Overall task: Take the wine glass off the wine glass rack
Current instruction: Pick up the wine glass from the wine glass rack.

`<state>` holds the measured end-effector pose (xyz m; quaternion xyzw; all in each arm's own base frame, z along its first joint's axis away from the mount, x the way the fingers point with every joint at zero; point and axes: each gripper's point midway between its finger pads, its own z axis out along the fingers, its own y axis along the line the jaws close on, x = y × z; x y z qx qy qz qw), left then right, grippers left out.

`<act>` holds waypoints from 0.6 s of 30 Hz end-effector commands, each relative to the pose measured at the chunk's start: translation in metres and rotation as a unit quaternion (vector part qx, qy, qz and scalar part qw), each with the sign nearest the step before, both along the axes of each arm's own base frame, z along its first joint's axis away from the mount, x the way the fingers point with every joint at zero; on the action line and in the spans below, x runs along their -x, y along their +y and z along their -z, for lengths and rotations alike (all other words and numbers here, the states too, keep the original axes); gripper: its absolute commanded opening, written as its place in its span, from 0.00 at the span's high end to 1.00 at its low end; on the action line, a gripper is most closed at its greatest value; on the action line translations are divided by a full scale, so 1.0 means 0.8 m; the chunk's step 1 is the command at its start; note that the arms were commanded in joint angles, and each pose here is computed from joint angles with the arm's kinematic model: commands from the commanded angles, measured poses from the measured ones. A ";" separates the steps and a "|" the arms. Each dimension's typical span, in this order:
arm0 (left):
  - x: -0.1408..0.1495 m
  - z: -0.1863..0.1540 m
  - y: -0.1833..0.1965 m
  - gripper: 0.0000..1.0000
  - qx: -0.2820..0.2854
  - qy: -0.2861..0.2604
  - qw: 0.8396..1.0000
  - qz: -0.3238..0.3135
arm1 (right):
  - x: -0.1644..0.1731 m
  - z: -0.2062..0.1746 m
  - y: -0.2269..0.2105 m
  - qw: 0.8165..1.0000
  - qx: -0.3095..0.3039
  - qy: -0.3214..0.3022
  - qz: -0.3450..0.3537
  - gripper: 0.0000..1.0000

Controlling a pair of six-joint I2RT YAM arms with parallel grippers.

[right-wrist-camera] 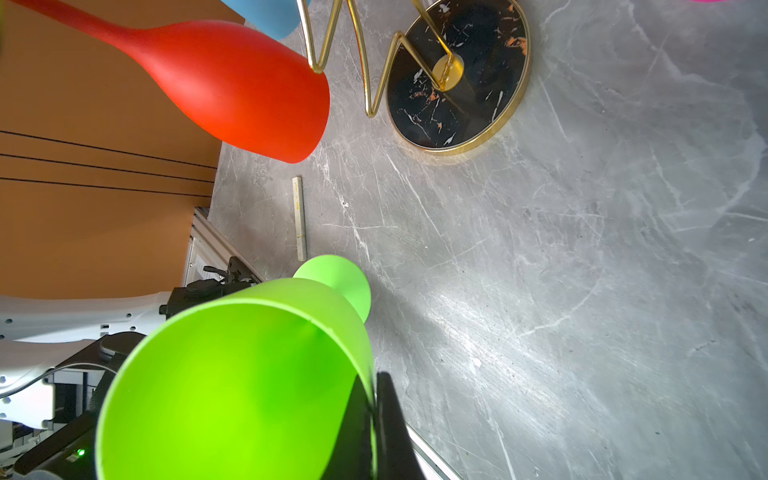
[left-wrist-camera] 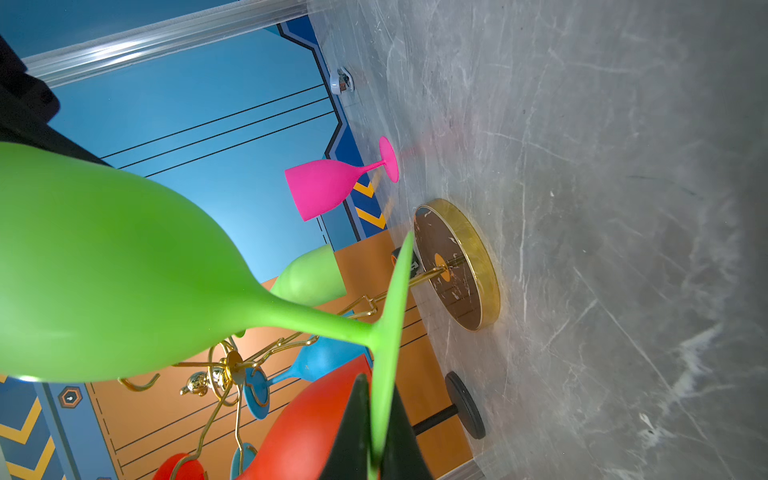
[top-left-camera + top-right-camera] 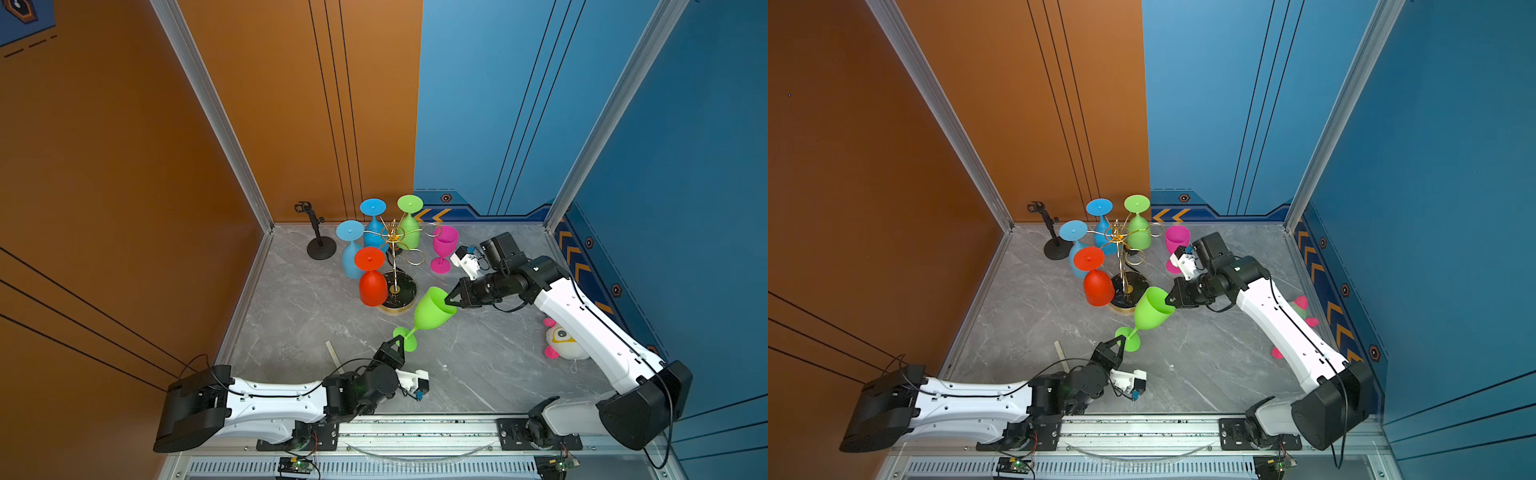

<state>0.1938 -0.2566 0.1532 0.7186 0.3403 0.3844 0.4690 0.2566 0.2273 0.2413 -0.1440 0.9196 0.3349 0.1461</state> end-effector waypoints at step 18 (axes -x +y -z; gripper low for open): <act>0.014 -0.027 0.001 0.50 0.126 0.057 0.990 -0.005 | -0.027 -0.018 -0.055 0.994 0.054 -0.062 0.067 1.00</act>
